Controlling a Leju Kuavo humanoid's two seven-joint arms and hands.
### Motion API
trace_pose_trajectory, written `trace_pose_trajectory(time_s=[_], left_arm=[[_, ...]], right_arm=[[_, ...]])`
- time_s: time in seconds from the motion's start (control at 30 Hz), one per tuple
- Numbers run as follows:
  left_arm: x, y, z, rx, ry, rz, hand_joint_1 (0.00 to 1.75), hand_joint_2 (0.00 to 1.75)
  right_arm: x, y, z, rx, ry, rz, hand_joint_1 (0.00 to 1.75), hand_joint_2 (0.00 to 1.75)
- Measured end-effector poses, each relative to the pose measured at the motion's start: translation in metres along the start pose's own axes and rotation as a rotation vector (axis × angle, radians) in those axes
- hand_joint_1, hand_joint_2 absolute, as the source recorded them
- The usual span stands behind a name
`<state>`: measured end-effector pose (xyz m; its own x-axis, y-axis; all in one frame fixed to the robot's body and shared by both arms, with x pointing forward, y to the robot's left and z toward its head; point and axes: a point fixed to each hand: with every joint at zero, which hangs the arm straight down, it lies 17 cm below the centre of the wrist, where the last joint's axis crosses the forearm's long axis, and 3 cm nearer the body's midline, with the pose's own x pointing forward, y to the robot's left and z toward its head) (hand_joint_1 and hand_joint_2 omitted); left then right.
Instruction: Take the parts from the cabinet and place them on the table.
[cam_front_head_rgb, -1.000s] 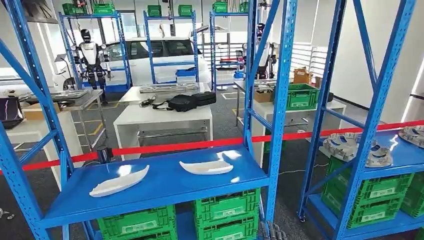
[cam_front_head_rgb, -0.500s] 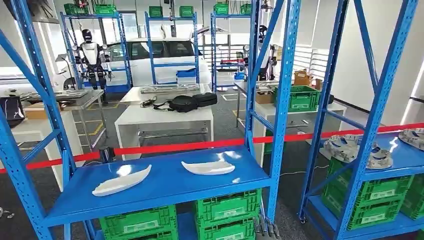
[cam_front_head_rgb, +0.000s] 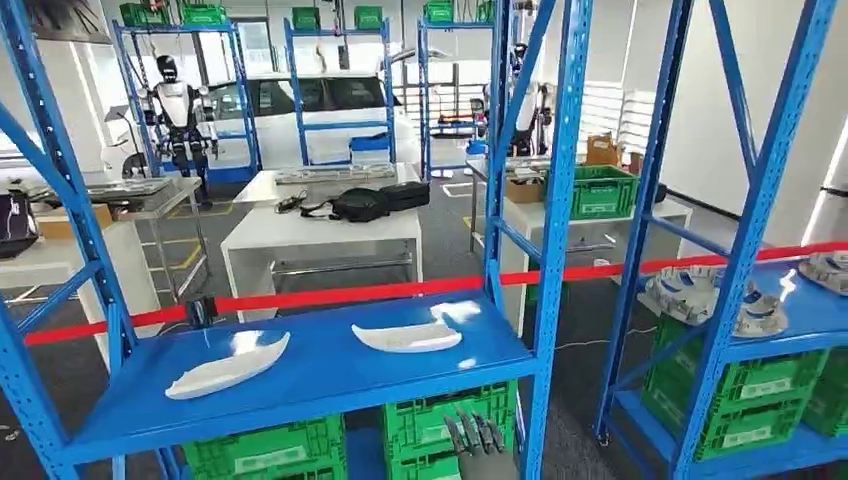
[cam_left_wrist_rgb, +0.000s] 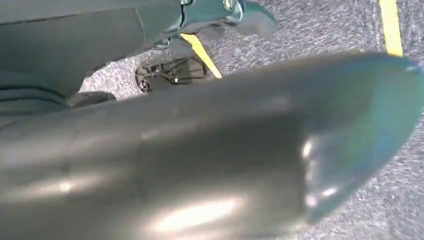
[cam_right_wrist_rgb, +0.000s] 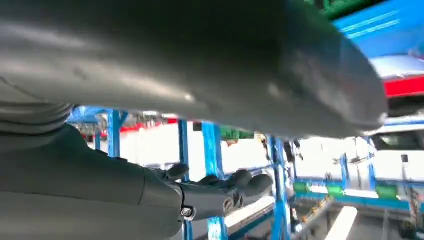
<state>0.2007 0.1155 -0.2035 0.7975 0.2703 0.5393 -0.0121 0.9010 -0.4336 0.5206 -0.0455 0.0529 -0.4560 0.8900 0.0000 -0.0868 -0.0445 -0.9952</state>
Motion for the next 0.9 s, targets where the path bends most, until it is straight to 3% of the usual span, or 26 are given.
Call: trace_pose_trajectory(time_s=[0.63,0.9], left_arm=[[-0.001,0.003,0.001,0.000,0.000,0.002,0.00,0.00],[-0.004,0.004,0.002,0.006,0.004,0.015,0.00,0.00]], right_arm=[[0.025,-0.012,-0.005,-0.027,-0.049,-0.020,0.00,0.00],[0.028,0.007,0.004,0.005,-0.056,-0.031,0.00,0.00]])
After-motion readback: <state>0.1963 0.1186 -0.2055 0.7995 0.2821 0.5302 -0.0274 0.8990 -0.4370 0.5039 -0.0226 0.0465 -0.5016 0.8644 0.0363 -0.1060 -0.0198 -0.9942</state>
